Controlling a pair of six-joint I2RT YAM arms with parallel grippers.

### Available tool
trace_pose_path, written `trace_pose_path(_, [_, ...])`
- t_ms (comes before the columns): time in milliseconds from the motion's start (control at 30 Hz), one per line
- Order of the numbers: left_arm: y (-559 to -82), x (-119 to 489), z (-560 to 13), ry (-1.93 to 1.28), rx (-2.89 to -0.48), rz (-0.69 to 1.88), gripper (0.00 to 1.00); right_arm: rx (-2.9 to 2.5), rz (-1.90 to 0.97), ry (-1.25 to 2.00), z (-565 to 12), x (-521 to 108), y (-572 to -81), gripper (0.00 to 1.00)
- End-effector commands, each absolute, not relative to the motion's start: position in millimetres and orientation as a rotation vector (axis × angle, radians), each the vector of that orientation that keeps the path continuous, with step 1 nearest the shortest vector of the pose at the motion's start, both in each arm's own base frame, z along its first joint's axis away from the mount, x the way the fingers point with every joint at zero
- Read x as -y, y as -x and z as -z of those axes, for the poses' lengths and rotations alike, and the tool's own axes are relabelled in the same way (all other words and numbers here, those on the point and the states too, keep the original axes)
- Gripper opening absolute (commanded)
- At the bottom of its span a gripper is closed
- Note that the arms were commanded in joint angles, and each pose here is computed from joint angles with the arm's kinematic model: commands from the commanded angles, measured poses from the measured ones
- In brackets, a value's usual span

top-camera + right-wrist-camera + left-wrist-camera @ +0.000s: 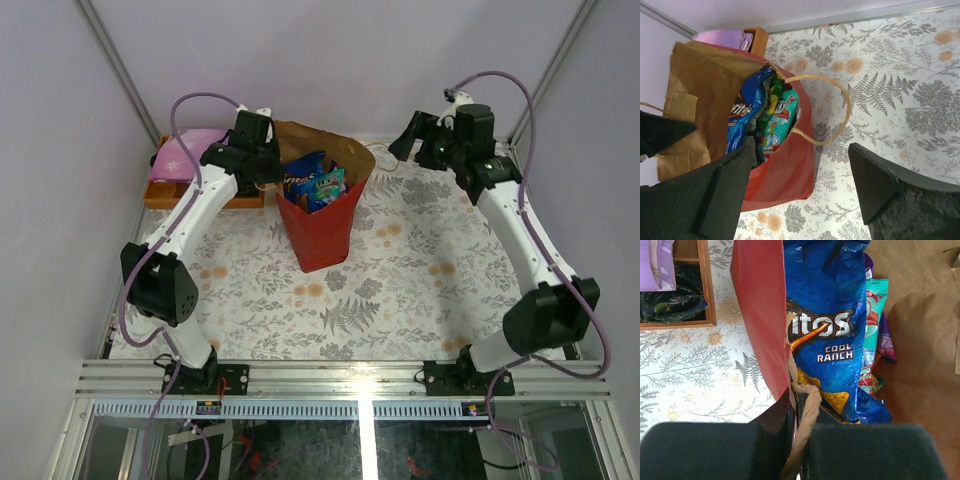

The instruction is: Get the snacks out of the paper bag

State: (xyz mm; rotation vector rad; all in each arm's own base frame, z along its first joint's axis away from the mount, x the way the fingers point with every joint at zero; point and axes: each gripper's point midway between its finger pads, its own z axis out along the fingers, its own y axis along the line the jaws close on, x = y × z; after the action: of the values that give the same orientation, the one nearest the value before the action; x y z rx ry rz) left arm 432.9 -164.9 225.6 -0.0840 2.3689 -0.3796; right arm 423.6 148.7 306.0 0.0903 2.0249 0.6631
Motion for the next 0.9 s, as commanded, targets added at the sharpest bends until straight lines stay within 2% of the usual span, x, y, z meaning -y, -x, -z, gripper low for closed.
trace_pose_path(0, [-444, 182, -252, 0.032, -2.282, 0.428, 0.00, -2.109, -0.645, 0.053, -291, -180, -436, 0.84])
trace_pose_path(167, [-443, 184, -252, 0.024, -2.284, 0.426, 0.00, -2.175, -0.641, 0.140, -266, -219, -458, 0.80])
trace_pose_path(400, [-442, 181, -250, 0.021, -2.291, 0.396, 0.00, -2.266, -0.594, 0.158, -234, -234, -466, 0.73])
trace_pose_path(433, [-442, 180, -250, 0.022, -2.291, 0.397, 0.00, -2.260, -0.604, 0.157, -235, -236, -465, 0.68])
trace_pose_path(500, [-442, 181, -251, 0.020, -2.290, 0.399, 0.00, -2.242, -0.643, 0.165, -240, -244, -461, 0.34])
trace_pose_path(533, [-442, 182, -251, 0.021, -2.290, 0.400, 0.00, -2.232, -0.661, 0.164, -244, -248, -458, 0.21])
trace_pose_path(567, [-442, 183, -251, 0.017, -2.289, 0.404, 0.00, -2.221, -0.673, 0.169, -248, -253, -455, 0.12])
trace_pose_path(633, [-441, 188, -253, 0.009, -2.285, 0.414, 0.00, -2.197, -0.683, 0.188, -258, -266, -447, 0.08])
trace_pose_path(867, [-431, 218, -262, -0.111, -2.266, 0.457, 0.00, -2.162, -0.703, 0.279, -275, -312, -428, 0.07])
